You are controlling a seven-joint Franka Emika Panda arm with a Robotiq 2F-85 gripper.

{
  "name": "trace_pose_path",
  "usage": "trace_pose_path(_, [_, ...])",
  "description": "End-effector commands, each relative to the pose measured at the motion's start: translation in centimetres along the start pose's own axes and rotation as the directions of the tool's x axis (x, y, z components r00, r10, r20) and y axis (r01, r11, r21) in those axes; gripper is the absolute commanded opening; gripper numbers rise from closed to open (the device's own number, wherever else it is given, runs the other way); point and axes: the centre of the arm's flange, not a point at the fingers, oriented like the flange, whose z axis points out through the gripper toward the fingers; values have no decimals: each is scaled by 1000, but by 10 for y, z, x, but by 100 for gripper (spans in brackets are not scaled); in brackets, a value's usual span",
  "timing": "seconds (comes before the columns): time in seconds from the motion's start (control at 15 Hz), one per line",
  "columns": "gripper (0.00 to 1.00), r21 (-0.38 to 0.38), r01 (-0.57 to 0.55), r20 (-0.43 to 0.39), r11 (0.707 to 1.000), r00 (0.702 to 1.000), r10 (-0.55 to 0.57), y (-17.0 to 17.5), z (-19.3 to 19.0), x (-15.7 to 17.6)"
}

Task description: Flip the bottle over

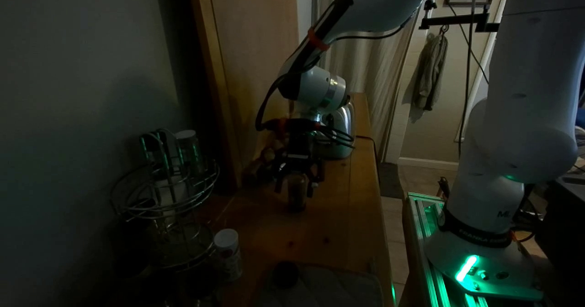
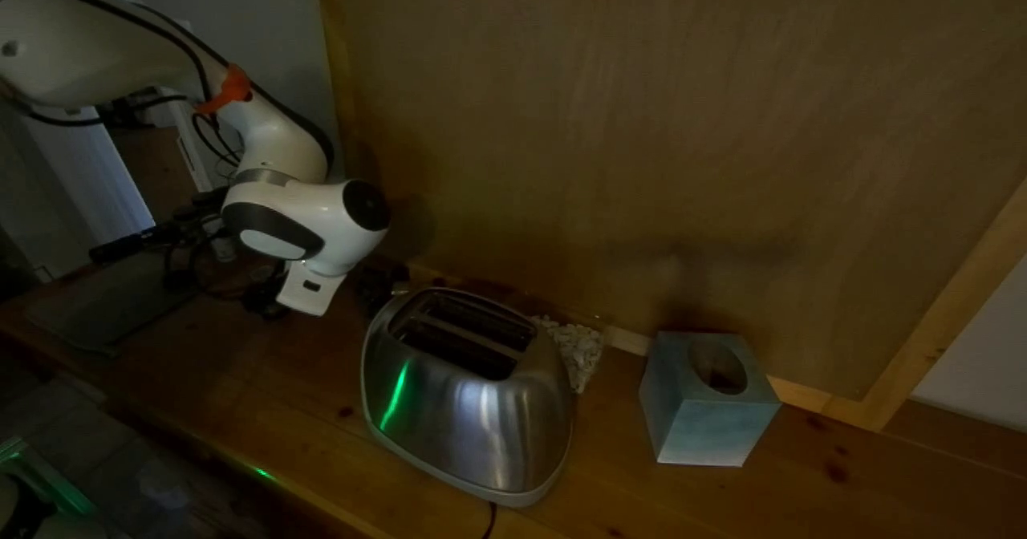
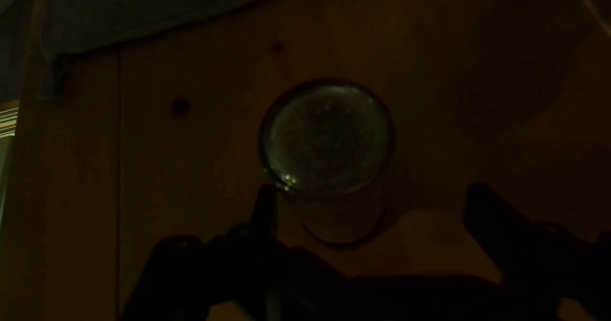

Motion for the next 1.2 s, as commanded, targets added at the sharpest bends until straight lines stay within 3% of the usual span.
trace_pose_path(0.0, [100,-36,-8,15,999,1000,8,-11,5,2])
trace_pose_path(0.07, [81,-41,-9,15,999,1000,10,-11,5,3])
trace_pose_path(0.6, [25,-40,-10,5,999,1000,10,-12,3,3])
trace_pose_path(0.93, [24,-71,-28,-91,997,996,22,-7,-2,-26])
trace_pose_path(1.13, [24,-122,-39,-216,992,976,12,-3,0,-53])
